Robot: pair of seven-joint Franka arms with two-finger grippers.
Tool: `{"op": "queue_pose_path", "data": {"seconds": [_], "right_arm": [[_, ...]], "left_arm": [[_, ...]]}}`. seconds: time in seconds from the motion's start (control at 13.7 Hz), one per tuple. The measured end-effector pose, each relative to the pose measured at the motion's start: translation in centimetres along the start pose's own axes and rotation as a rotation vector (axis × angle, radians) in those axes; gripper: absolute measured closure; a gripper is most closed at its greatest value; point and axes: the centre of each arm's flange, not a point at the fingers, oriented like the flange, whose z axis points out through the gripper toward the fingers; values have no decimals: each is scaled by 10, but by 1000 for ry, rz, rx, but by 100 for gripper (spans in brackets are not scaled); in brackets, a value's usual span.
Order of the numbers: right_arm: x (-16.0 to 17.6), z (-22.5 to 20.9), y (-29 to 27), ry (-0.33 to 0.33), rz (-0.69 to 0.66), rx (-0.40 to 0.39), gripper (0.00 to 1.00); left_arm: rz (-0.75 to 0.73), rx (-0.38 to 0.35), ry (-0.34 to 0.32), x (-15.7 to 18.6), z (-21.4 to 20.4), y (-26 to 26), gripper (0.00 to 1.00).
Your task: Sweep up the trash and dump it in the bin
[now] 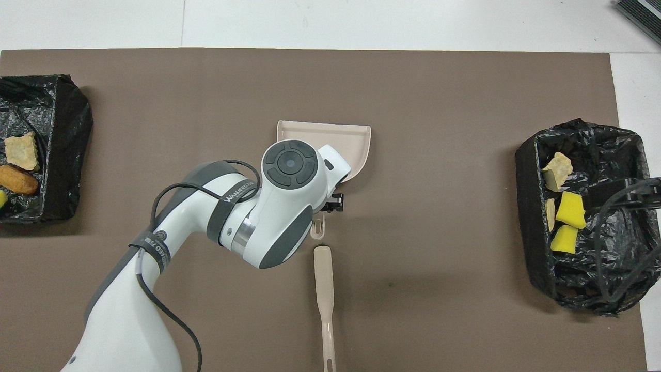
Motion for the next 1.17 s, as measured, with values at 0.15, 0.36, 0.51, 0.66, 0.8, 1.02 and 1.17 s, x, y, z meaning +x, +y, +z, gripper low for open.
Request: {"op": "queue_pose_path", "data": {"seconds": [0.15, 0.36, 0.51, 0.66, 0.8, 1.02, 1.17], "right_arm": [[0, 0, 0, 0, 0, 0, 0], [0, 0, 0, 0, 0, 0, 0], [0, 0, 0, 0, 0, 0, 0], [0, 0, 0, 0, 0, 0, 0], [0, 0, 0, 0, 0, 0, 0], [0, 0, 0, 0, 0, 0, 0], [0, 0, 0, 0, 0, 0, 0]], "left_arm": [[25, 13, -25, 8, -29, -29, 0], [24, 10, -28, 28, -65, -83, 0], [25, 4, -17, 40, -84, -129, 0], [33, 0, -16, 50, -100, -179, 0], [46, -5, -15, 58, -118, -232, 0], [71, -12, -3, 57, -138, -307, 0], [69, -13, 1, 52, -149, -328, 0]]}}
